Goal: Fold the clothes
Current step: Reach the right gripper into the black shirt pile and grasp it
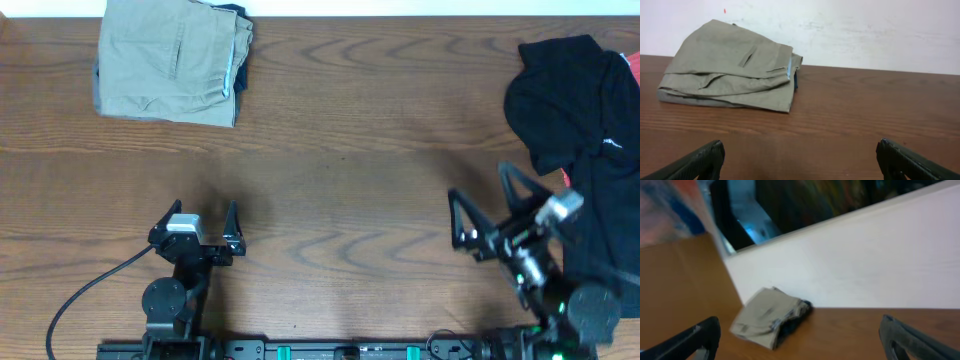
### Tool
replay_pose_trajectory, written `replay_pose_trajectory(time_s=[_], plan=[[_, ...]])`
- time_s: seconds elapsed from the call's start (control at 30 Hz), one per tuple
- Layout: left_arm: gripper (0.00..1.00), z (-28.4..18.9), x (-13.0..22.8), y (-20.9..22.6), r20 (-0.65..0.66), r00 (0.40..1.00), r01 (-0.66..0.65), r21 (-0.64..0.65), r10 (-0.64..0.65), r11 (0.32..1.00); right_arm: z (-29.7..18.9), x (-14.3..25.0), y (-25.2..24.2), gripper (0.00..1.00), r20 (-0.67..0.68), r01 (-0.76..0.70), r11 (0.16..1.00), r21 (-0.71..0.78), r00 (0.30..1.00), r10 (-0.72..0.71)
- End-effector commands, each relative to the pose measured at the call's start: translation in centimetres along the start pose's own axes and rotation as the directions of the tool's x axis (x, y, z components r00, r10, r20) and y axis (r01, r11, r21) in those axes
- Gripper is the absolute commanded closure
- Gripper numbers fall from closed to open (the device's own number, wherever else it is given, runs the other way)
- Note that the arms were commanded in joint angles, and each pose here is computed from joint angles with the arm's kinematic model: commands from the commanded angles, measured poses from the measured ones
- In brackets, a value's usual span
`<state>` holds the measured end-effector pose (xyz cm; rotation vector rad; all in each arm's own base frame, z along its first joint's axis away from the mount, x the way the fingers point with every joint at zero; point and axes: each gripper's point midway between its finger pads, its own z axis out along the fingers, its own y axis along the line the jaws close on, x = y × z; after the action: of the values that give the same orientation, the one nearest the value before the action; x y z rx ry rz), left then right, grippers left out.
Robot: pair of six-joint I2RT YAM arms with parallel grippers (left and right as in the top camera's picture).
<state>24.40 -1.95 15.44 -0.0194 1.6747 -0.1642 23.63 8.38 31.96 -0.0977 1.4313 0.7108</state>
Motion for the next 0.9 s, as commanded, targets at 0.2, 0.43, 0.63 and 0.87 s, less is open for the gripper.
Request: replay_pose_trajectory(time_s=[0.2, 0.43, 0.63, 0.87], plan=[[0.02, 0.1, 1.5, 0.2, -0.042, 0.999, -0.007, -0.003, 0.007, 1.0, 4.2, -1.1, -10.6, 0.01, -0.353, 0.301, 0.84, 0.45, 0.925, -0.142], [0.02, 0.1, 1.5, 0.2, -0.042, 0.999, -0.006, -0.003, 0.006, 1.0, 4.8, -0.4, -20.2, 0.01, -0.539, 0.431, 0.57, 0.699, 0.842, 0.024], [0.02, 0.1, 1.5, 0.2, -0.041, 0.999, -0.007, -0.002, 0.007, 1.0, 2.3, 3.0, -26.5, 0.01, -0.609, 0.47, 0.461, 0.753, 0.763, 0.216], [0.02, 0.1, 1.5, 0.2, -0.042, 0.999, -0.007, -0.002, 0.007, 1.0, -0.9, 6.3, -30.2, 0.01, -0.587, 0.454, 0.385, 0.803, 0.715, 0.38]])
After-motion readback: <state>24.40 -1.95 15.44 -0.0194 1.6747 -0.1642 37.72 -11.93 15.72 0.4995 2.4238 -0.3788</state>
